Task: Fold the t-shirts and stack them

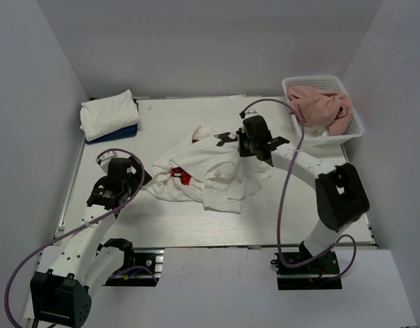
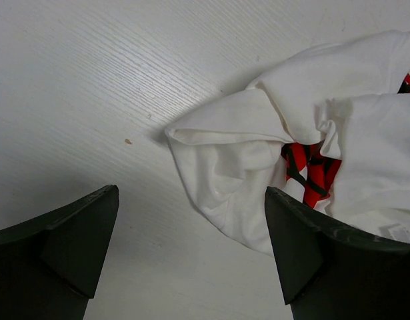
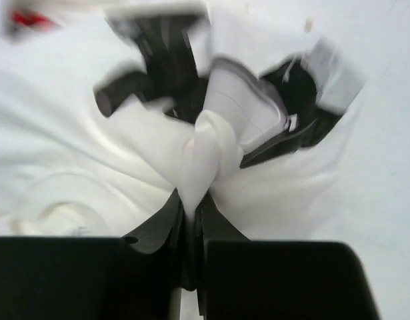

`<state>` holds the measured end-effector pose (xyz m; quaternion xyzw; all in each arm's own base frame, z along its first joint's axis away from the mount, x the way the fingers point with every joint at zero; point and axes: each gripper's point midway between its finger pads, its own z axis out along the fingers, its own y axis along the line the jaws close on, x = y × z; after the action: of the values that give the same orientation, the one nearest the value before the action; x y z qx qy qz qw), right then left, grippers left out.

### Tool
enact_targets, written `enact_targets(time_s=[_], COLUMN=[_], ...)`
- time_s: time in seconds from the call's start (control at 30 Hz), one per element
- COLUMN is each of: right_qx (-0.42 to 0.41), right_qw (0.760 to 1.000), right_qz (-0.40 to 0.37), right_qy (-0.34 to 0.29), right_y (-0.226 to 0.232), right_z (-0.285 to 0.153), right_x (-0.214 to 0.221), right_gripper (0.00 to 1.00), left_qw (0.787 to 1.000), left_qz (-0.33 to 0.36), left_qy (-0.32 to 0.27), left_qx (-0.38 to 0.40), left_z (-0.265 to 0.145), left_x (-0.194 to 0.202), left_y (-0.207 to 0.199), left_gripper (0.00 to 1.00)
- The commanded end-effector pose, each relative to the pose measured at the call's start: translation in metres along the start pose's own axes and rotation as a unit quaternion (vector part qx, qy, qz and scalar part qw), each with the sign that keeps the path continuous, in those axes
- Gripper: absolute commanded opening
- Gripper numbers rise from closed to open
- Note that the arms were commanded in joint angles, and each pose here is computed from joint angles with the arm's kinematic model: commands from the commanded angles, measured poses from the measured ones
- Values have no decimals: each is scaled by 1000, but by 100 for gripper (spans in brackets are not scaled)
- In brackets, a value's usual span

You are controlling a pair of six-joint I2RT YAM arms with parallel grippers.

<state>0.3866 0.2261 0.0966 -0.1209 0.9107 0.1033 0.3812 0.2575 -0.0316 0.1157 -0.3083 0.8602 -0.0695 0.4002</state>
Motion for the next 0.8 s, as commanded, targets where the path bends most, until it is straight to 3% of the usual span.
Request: enact_targets(time_s=[0.0, 0.17, 0.3, 0.4, 0.57, 0.63, 0.77], right_qx=[-54, -104, -72, -12, 106, 162, 286], right_qw=[980, 943, 931, 915, 864, 854, 785], right_qz=[25, 13, 9, 29, 79, 82, 94], right_qy=[-188, -317, -358, -403, -486, -487, -541], right_y=[26, 40, 29, 5, -50, -74, -135], right_z=[-86, -186, -221, -245, -281, -280, -332], right_x=[-125, -211, -247, -278, -329, -337, -368], right_gripper=[0, 0, 0, 0, 0, 0, 0], left_qw=[1000, 1000, 1000, 1000, 1000, 1000, 1000], left_qz=[-8, -6, -1, -1, 1, 1, 2], left_qy=[-10, -6, 8, 6, 9, 12, 12], left_qx=[16, 13, -1, -5, -8, -5, -11], left_z=[-7, -5, 0, 1, 3, 3, 5], left_x=[-11, -10, -3, -6, -4, -3, -4], left_y=[-12, -11, -6, -7, -6, -7, -7], left_gripper=[100, 100, 100, 100, 100, 100, 100])
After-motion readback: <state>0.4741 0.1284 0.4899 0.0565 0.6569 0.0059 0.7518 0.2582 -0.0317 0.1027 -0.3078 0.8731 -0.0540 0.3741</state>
